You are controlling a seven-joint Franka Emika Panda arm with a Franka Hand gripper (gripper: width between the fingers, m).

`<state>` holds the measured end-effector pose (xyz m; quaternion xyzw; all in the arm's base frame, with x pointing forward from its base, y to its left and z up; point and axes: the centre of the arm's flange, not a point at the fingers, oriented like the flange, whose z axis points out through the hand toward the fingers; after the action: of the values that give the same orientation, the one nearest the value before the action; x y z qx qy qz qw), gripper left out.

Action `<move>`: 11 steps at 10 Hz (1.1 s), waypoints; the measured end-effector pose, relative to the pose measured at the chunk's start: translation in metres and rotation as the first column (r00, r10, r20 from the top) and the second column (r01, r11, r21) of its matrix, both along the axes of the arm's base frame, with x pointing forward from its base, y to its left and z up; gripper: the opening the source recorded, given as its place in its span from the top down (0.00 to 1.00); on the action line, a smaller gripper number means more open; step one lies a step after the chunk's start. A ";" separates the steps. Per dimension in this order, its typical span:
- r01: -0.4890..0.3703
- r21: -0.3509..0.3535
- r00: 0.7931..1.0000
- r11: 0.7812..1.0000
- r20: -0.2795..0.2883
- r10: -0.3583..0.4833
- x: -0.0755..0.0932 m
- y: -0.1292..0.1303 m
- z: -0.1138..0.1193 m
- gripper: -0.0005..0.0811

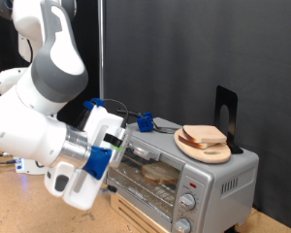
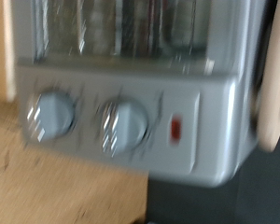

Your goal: Make a piece of toast with the oven

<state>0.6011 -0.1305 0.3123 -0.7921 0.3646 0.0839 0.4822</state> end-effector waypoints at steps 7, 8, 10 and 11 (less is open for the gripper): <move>0.043 0.102 0.998 0.994 0.044 -0.048 0.051 0.012 -0.018 0.01; 0.033 0.097 0.998 0.995 0.058 -0.039 0.062 0.012 -0.023 0.01; 0.004 0.076 0.998 0.997 0.065 -0.008 0.082 0.012 -0.041 0.01; -0.005 0.064 0.998 0.998 0.056 0.001 0.088 0.011 -0.055 0.01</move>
<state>0.6889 -0.1198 0.2573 -0.7788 0.3468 0.0741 0.5174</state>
